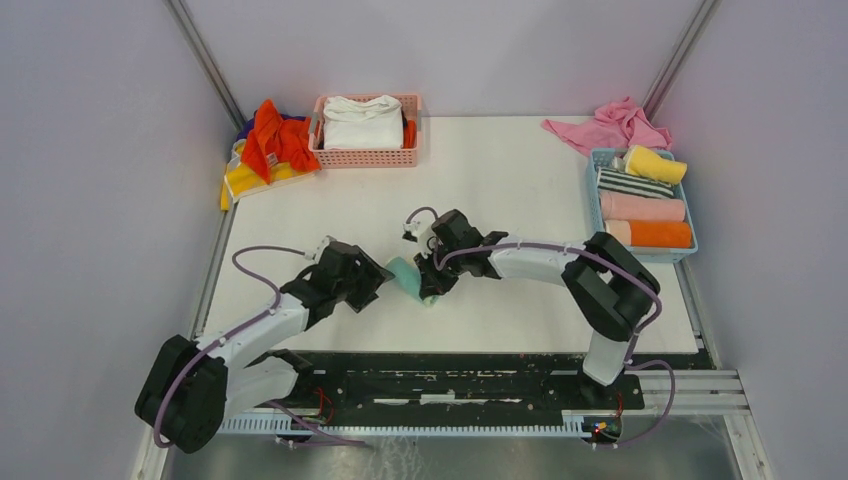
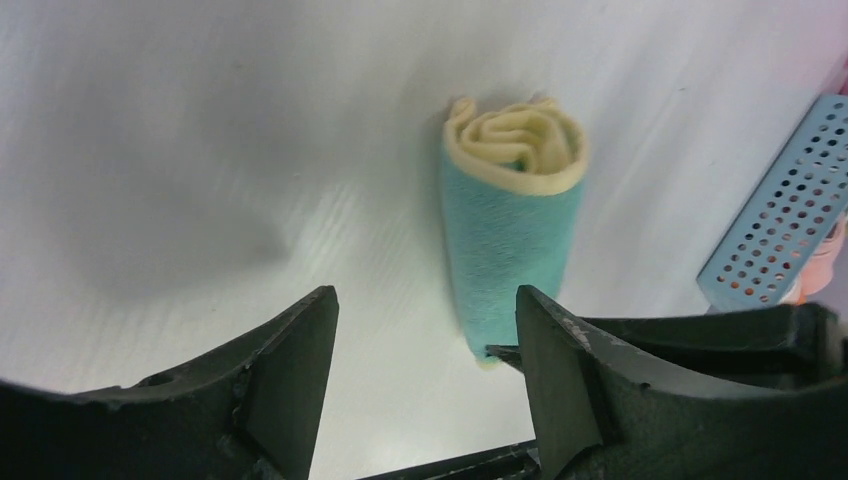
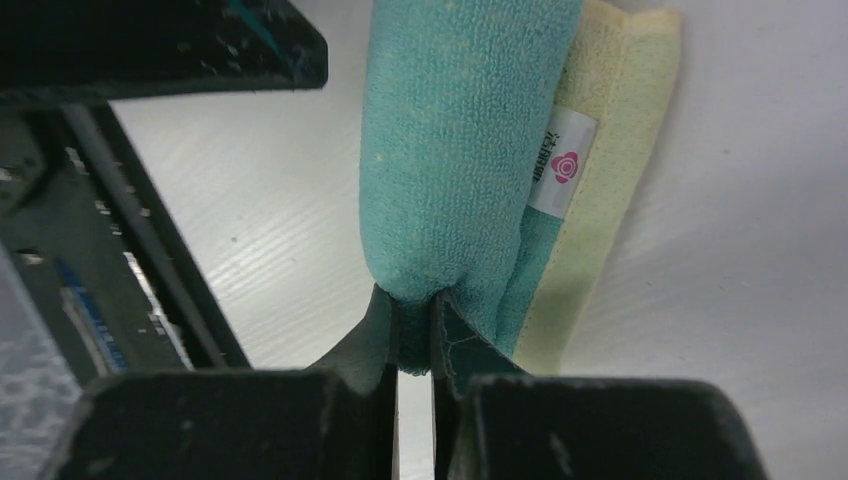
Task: Roll the towels
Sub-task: Roll the towel at the center of the board.
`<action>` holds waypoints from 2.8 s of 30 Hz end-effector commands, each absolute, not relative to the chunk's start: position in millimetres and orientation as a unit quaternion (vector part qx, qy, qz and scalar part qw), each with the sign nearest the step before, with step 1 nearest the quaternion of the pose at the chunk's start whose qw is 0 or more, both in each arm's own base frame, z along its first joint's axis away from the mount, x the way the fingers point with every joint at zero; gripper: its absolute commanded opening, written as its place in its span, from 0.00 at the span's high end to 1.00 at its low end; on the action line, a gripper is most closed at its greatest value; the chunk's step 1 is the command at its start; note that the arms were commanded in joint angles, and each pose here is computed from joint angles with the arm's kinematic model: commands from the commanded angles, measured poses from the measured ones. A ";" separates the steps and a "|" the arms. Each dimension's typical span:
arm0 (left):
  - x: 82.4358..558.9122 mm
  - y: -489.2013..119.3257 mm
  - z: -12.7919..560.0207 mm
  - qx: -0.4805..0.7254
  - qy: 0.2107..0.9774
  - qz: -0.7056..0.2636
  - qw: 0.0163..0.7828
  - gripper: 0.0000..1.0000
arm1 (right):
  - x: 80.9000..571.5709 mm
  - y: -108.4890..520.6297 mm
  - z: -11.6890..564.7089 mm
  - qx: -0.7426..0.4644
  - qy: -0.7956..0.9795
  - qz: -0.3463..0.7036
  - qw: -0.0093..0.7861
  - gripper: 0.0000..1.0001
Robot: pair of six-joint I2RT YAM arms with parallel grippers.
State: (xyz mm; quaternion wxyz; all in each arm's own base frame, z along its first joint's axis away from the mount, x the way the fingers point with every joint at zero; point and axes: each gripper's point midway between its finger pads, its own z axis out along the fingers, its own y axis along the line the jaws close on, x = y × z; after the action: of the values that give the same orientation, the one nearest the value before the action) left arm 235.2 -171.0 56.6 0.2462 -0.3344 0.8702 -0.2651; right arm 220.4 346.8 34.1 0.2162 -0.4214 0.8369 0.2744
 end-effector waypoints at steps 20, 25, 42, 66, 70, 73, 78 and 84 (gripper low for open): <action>266.5 -199.0 39.6 -0.331 0.841 -0.336 0.264 0.30 | 187.5 320.6 -38.0 -0.187 0.876 0.439 -0.073 0.99; 259.8 -200.6 12.7 -0.321 0.867 -0.306 0.230 0.39 | 192.2 318.3 -36.8 -0.173 0.880 0.438 -0.070 0.98; 234.2 -194.8 -20.0 -0.297 0.930 -0.172 0.129 0.67 | 234.6 291.6 55.0 -0.279 0.917 0.228 0.169 0.55; 235.5 -212.0 -20.1 -0.299 0.941 -0.134 0.088 0.66 | 241.6 364.4 46.2 -0.391 0.853 0.093 0.333 0.33; 229.9 -216.2 -27.9 -0.300 0.941 -0.136 0.077 0.64 | 240.6 363.6 21.9 -0.398 0.859 0.079 0.313 0.39; 228.0 -218.4 -31.3 -0.302 0.940 -0.141 0.077 0.61 | 238.1 358.8 5.5 -0.393 0.866 0.075 0.301 0.45; 228.5 -216.0 -34.3 -0.304 0.938 -0.143 0.086 0.58 | 234.0 339.6 -16.2 -0.387 0.882 0.046 0.265 0.52; 226.3 -211.0 -39.6 -0.310 0.937 -0.135 0.089 0.58 | 232.4 306.4 -10.9 -0.368 0.895 -0.005 0.251 0.46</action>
State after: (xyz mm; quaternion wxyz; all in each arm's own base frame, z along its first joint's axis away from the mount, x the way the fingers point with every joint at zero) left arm 278.1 -240.2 17.3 0.1168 -0.3143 0.9051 -0.2616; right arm 247.0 351.7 30.3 0.3239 -0.3637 0.8709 0.0664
